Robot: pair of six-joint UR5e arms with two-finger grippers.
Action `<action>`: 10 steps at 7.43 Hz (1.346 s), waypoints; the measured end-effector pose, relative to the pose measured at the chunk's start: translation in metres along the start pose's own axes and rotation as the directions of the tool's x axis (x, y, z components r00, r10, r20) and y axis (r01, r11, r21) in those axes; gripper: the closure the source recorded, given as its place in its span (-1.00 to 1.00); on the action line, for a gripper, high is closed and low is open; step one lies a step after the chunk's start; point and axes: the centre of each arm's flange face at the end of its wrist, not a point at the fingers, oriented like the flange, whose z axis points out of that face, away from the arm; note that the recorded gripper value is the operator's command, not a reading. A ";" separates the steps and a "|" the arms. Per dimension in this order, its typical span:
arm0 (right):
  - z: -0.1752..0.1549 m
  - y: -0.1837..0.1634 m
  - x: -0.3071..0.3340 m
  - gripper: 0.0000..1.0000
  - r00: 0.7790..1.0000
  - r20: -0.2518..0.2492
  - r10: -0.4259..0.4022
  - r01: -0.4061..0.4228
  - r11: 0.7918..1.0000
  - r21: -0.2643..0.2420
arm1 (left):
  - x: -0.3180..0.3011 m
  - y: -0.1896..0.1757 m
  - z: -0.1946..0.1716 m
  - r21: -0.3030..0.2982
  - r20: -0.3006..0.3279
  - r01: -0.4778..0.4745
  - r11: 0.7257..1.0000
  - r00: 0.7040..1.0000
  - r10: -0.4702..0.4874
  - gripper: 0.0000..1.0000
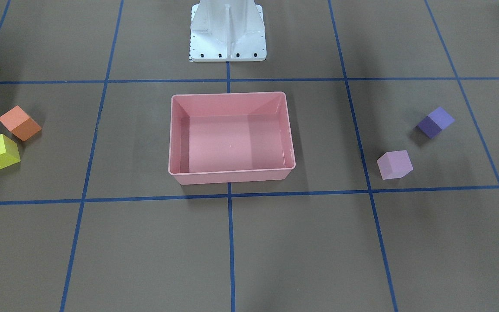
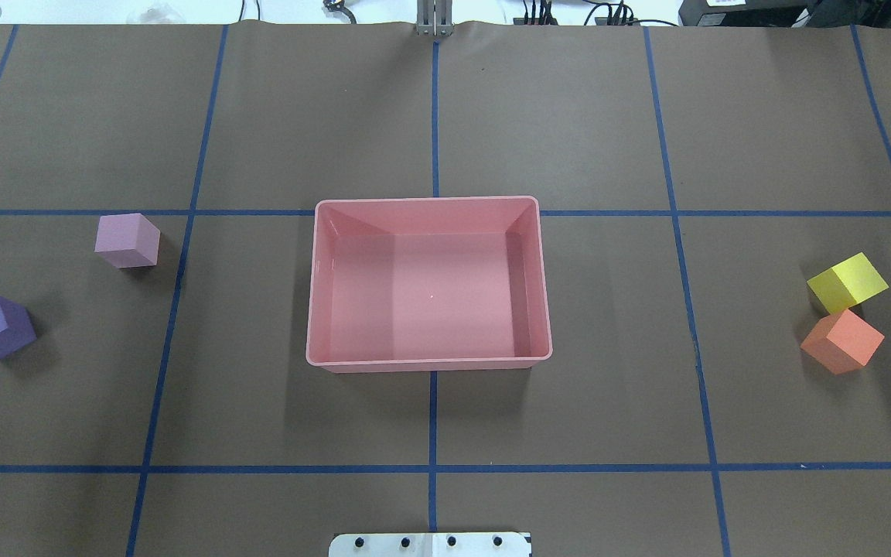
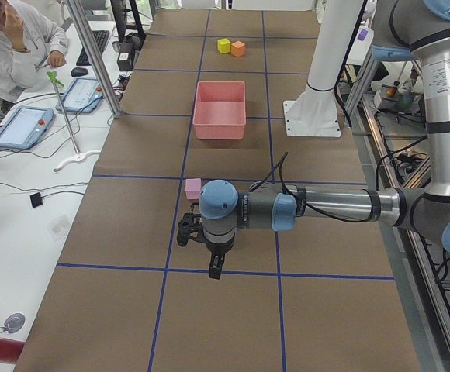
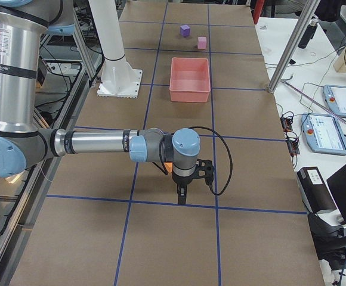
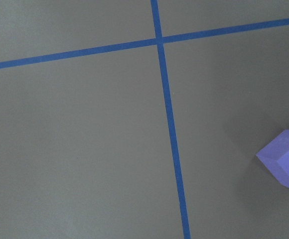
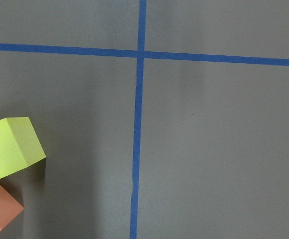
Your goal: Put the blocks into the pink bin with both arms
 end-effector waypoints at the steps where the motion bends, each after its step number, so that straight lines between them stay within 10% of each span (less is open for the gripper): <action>1: 0.000 0.000 0.000 -1.00 1.000 0.000 0.000 0.000 1.000 0.000 | 0.000 0.000 0.000 0.000 0.000 0.000 1.000 1.000 0.000 -1.00; 10: -0.015 -0.029 -0.020 -1.00 0.999 -0.003 -0.036 0.037 0.999 0.038 | 0.038 -0.039 -0.033 0.083 -0.042 -0.088 0.993 0.995 0.091 -1.00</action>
